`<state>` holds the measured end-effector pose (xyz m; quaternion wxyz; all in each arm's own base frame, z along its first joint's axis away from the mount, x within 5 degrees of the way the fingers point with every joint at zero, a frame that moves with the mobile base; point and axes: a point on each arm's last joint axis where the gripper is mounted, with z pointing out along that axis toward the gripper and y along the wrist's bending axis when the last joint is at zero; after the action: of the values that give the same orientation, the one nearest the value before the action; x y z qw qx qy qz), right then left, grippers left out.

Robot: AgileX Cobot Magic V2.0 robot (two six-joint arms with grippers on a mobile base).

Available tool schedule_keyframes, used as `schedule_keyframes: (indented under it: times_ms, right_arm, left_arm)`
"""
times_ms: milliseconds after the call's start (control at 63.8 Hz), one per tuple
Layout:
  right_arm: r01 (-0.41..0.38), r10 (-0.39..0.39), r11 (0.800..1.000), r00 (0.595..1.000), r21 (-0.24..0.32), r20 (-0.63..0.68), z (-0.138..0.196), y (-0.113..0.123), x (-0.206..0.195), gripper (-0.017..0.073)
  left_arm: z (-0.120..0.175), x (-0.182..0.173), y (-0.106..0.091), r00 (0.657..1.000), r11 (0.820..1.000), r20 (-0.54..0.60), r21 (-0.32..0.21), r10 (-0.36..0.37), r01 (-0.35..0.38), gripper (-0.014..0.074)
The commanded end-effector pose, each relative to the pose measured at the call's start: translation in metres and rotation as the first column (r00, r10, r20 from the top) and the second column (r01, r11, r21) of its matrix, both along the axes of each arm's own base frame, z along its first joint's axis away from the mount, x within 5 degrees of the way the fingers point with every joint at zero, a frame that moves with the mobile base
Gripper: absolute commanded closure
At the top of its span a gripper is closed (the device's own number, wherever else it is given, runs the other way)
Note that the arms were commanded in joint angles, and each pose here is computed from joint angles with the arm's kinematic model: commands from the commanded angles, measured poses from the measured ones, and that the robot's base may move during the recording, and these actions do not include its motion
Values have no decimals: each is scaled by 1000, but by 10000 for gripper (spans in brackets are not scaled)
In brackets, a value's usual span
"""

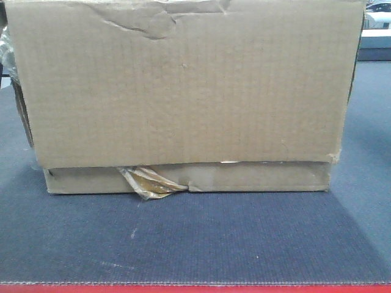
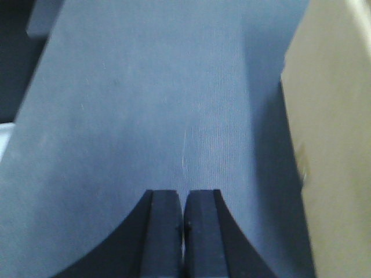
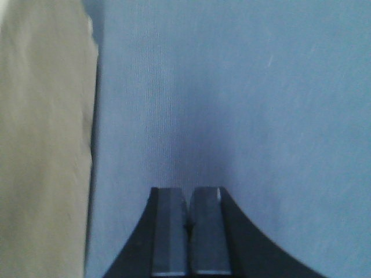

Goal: Grab carton from right shelf to conveyor
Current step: 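Withdraw both grippers from the carton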

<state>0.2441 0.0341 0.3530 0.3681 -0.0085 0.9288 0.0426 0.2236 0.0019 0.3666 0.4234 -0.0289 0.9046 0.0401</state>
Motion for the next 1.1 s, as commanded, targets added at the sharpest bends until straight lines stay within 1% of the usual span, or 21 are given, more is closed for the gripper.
schedule_keyframes:
  times_ms: [0,63,125,219,282,298,329,376,408,455,470,517,627,674,721,784,862,909,1082]
  right_arm:
    - [-2,2,1000,997,-7,78,-13,-5,-20,638]
    - [-5,7,1000,995,-17,99,-31,-7,-36,638]
    - [-8,11,1000,991,-21,136,-42,-10,-52,638]
    - [-14,22,999,975,-36,219,-51,-14,-77,638]
    - [-16,28,999,961,-45,275,-56,-17,-95,638]
    - [-17,31,999,959,-49,280,-58,-17,-97,638]
    - [-17,34,998,946,-53,323,-58,-19,-107,638]
    - [-16,36,998,923,-55,384,-57,-21,-121,638]
    - [-15,36,998,911,-56,411,-58,-23,-130,638]
    - [-12,33,999,889,-50,457,-57,-24,-142,638]
    - [-11,31,999,875,-46,482,-55,-25,-148,638]
    - [-9,28,999,854,-40,519,-56,-27,-158,638]
    - [-6,19,1000,777,-22,629,-53,-30,-185,638]
    - [-5,14,1000,740,-15,672,-52,-32,-196,638]
    - [-5,10,1000,712,-9,702,-52,-33,-203,638]
    - [-4,5,1000,673,-3,740,-50,-34,-213,638]
    - [-4,1,1000,646,2,763,-49,-35,-219,638]
    - [-4,0,1000,639,3,769,-49,-36,-221,638]
    - [-4,0,1000,639,3,769,-49,-36,-221,638]
  left_arm:
    - [-14,-19,0,998,1000,58,-2,-19,19,579]
    - [-22,-35,-1,995,1000,97,-12,-27,28,579]
    - [-33,-52,-1,991,999,129,-17,-33,36,579]
    - [-42,-74,0,980,999,195,-19,-41,46,579]
    - [-43,-91,0,962,998,268,-18,-47,54,579]
    - [-45,-93,0,962,998,270,-18,-47,54,579]
    - [-45,-104,0,947,998,318,-17,-49,58,579]
    - [-48,-115,0,933,998,357,-16,-51,61,579]
    - [-47,-124,0,916,998,398,-15,-53,64,579]
    - [-49,-134,1,897,998,439,-14,-54,67,579]
    - [-49,-135,1,893,998,448,-13,-54,67,579]
    - [-49,-146,1,866,997,496,-11,-55,70,579]
    - [-50,-165,1,810,997,584,-7,-57,75,579]
    - [-52,-170,1,791,997,609,-5,-58,77,579]
    - [-53,-176,2,772,997,633,-4,-59,79,579]
    - [-56,-179,2,763,997,644,-3,-58,79,579]
    - [-60,-181,2,760,997,647,-3,-58,79,579]
    - [-61,-181,2,759,997,649,-3,-59,80,579]
    - [-61,-181,2,759,997,649,-3,-59,80,579]
